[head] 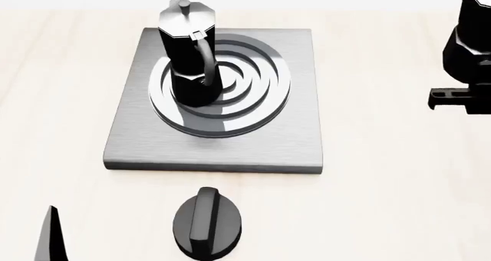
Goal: Put both moka pots on the stove.
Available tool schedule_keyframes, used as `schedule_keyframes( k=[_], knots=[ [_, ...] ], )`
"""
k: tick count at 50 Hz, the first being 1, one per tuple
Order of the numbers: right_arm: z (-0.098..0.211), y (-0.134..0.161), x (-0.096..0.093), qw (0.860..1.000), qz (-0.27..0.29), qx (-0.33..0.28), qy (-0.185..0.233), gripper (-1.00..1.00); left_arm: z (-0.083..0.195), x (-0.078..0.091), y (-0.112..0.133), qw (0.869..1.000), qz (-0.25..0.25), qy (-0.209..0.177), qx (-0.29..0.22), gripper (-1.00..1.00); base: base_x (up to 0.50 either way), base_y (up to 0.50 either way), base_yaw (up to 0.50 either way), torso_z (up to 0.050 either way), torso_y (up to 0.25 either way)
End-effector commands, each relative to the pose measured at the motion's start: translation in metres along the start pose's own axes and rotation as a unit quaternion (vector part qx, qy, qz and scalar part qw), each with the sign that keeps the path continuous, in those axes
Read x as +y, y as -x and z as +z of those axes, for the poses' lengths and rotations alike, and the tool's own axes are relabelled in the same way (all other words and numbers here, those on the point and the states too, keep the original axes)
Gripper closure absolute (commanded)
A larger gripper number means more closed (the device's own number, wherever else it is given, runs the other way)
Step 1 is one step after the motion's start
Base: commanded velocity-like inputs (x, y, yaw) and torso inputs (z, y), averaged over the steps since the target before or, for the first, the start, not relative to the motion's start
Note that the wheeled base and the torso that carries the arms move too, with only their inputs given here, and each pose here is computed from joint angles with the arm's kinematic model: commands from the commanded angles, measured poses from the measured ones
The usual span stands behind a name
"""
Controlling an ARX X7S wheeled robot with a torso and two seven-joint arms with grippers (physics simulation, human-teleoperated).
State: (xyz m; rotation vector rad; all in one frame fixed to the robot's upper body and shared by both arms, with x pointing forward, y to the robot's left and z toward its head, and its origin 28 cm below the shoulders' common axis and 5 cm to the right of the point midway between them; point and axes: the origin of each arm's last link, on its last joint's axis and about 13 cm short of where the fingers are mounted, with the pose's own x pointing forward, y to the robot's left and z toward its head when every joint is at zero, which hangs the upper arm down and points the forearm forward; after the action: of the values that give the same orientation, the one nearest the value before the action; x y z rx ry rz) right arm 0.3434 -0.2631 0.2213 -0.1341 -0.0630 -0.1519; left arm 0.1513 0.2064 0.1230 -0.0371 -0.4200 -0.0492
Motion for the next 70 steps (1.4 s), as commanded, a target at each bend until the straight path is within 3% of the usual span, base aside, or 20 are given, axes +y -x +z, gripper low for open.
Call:
schedule_keyframes(
  k=[1, 18, 31, 47, 70],
  knots=[
    [0.018, 0.001, 0.036, 0.998, 0.040, -0.037, 0.024, 1.00, 0.000, 0.001, 0.000, 1.000, 0.001, 0.001, -0.001, -1.00, 0.00, 0.00, 0.00, 0.000, 0.015],
    [0.026, -0.014, 0.064, 0.991, 0.124, -0.044, 0.023, 1.00, 0.001, 0.002, -0.001, 1.000, 0.004, 0.001, -0.003, -1.00, 0.00, 0.00, 0.00, 0.000, 0.001],
    [0.026, -0.025, 0.074, 0.977, 0.210, -0.041, -0.015, 1.00, 0.002, 0.002, -0.001, 1.000, 0.004, 0.000, -0.002, -1.00, 0.00, 0.00, 0.00, 0.000, 0.001],
    [0.017, -0.040, 0.096, 0.973, 0.222, -0.049, -0.044, 1.00, 0.001, 0.003, -0.001, 1.000, 0.004, -0.001, -0.002, -1.00, 0.00, 0.00, 0.00, 0.000, 0.001],
    [0.014, -0.047, 0.127, 0.966, 0.253, -0.043, -0.029, 1.00, 0.003, 0.004, -0.001, 1.000, 0.006, 0.000, -0.003, -1.00, 0.00, 0.00, 0.00, 0.000, 0.001]
  ],
)
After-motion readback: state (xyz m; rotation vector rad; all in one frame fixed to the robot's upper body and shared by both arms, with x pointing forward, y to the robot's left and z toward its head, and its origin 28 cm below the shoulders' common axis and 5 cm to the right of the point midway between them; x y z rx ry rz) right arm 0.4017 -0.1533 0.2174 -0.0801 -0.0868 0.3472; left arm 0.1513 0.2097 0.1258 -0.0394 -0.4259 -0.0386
